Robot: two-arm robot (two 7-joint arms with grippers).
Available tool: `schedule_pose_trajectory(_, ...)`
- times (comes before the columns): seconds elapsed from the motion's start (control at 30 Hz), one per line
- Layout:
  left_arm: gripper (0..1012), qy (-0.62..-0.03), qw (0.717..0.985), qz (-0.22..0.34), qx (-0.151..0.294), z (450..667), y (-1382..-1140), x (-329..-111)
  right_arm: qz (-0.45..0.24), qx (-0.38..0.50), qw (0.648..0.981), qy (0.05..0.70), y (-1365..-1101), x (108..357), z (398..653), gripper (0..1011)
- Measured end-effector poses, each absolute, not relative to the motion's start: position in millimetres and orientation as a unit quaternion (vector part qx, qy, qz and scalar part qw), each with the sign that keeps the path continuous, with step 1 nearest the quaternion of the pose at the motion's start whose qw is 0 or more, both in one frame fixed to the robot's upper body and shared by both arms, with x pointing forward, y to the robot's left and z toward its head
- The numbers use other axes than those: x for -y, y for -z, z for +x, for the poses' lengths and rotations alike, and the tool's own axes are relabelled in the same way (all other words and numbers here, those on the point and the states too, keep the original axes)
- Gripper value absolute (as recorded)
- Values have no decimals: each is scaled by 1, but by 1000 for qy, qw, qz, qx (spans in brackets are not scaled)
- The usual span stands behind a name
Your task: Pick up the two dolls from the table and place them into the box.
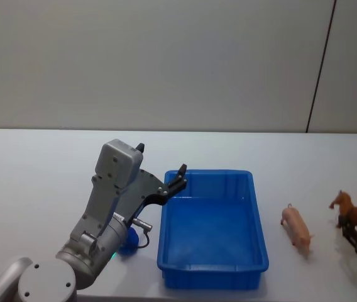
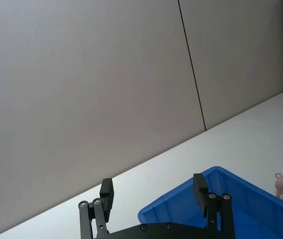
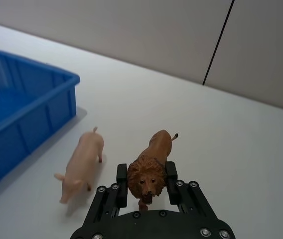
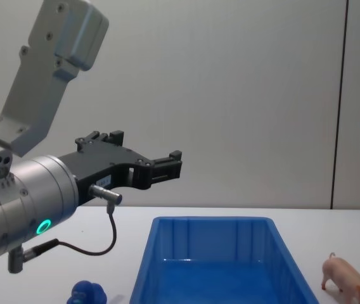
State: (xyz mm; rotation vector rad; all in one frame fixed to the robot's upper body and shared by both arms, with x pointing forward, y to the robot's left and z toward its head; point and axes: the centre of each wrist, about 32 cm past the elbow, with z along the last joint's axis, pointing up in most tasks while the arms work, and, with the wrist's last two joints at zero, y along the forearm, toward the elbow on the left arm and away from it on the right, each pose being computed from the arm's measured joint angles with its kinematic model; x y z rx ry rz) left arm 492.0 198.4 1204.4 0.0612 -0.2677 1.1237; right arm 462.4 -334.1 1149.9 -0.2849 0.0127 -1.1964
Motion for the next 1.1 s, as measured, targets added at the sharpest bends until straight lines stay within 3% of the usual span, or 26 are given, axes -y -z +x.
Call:
schedule_pose_trajectory(0.6, 1001, -531, 837, 29, 126, 492, -1204, -198, -37, 49, 849, 525, -1196, 304, 466, 426)
schedule_pose_trajectory(1.1, 1001, -531, 837, 29, 126, 492, -1204, -198, -45, 31, 889, 455, -1214, 253, 473, 426)
